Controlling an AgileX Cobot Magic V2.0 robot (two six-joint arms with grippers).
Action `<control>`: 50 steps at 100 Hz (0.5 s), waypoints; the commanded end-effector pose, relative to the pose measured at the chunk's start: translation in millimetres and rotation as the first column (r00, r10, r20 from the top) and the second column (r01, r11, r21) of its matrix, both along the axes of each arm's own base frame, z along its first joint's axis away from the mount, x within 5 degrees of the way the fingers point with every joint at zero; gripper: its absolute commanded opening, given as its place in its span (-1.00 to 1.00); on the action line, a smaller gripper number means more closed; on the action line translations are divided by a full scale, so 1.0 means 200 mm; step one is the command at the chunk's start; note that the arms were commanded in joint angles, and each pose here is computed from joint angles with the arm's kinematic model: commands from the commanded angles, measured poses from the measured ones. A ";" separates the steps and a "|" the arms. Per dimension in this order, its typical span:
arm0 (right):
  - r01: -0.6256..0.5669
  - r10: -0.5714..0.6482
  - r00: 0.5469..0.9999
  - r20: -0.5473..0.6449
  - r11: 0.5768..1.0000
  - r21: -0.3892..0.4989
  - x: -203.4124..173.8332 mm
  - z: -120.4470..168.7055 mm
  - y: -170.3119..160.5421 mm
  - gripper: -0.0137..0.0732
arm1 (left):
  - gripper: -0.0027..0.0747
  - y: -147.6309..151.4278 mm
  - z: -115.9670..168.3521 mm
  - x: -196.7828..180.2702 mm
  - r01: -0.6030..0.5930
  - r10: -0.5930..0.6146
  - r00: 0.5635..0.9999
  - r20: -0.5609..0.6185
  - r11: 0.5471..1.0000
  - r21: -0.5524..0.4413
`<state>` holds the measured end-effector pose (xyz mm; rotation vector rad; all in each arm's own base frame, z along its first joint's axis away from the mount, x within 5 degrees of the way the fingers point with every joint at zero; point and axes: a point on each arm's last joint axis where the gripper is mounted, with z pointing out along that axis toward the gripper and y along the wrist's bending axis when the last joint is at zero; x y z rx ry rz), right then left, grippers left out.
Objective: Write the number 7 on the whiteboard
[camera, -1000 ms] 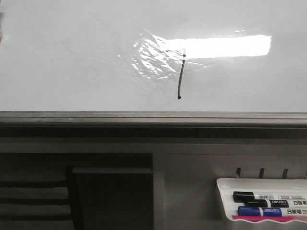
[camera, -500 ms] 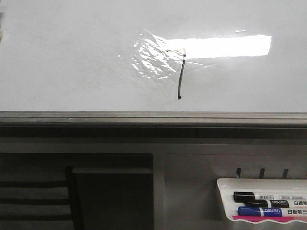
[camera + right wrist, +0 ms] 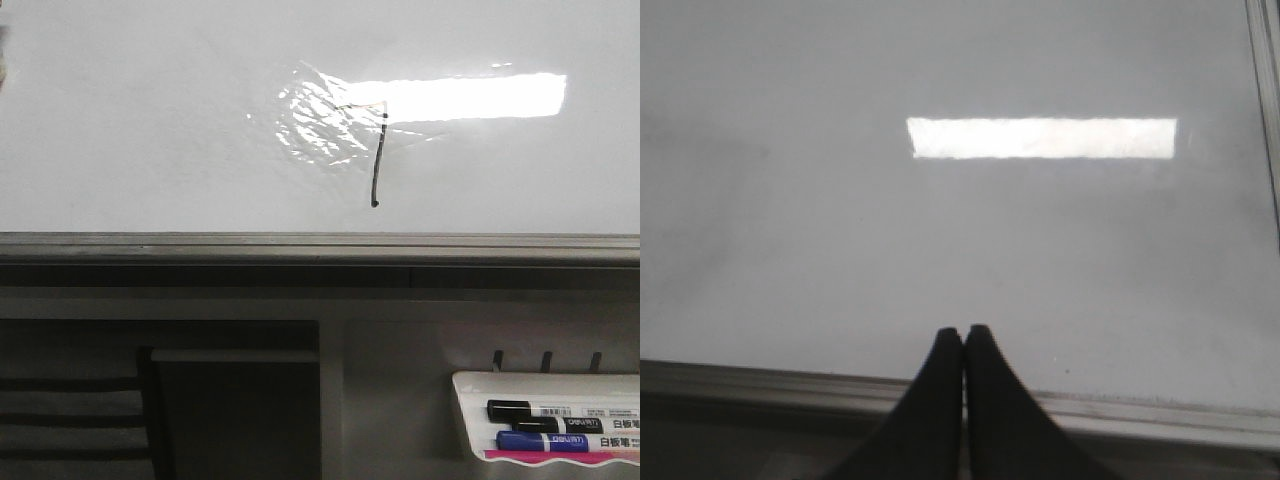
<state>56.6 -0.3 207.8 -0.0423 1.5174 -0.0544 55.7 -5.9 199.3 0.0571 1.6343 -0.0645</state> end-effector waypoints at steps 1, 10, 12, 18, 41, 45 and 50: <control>0.018 -0.016 0.993 0.116 1.000 -0.019 -0.01 0.01 -0.01 -0.85 | -0.98 0.01 -0.01 0.00 -0.015 0.017 0.997 0.069 1.000 -0.027; 0.017 -0.015 0.994 0.111 1.000 -0.019 -0.01 0.01 -0.01 -0.85 | -0.98 0.01 -0.01 0.00 -0.015 0.017 0.997 0.069 1.000 -0.027; 0.017 -0.015 0.994 0.111 1.000 -0.019 -0.01 0.01 -0.01 -0.85 | -0.98 0.01 -0.01 0.00 -0.015 0.017 0.997 0.069 1.000 -0.027; 0.018 -0.015 0.993 0.115 1.000 -0.019 -0.01 0.01 -0.01 -0.85 | -0.98 0.01 -0.01 0.00 -0.015 0.017 0.997 0.069 1.000 -0.027; 0.018 -0.015 0.993 0.115 1.000 -0.019 -0.01 0.01 -0.01 -0.85 | -0.98 0.01 -0.01 0.00 -0.015 0.017 0.997 0.069 1.000 -0.027; 0.018 -0.015 0.993 0.115 1.000 -0.019 -0.01 0.01 -0.01 -0.85 | -0.98 0.01 -0.01 0.00 -0.015 0.017 0.997 0.069 1.000 -0.027; 0.018 -0.015 0.993 0.115 1.000 -0.019 -0.01 0.01 -0.01 -0.85 | -0.98 0.01 -0.01 0.00 -0.015 0.017 0.997 0.069 1.000 -0.027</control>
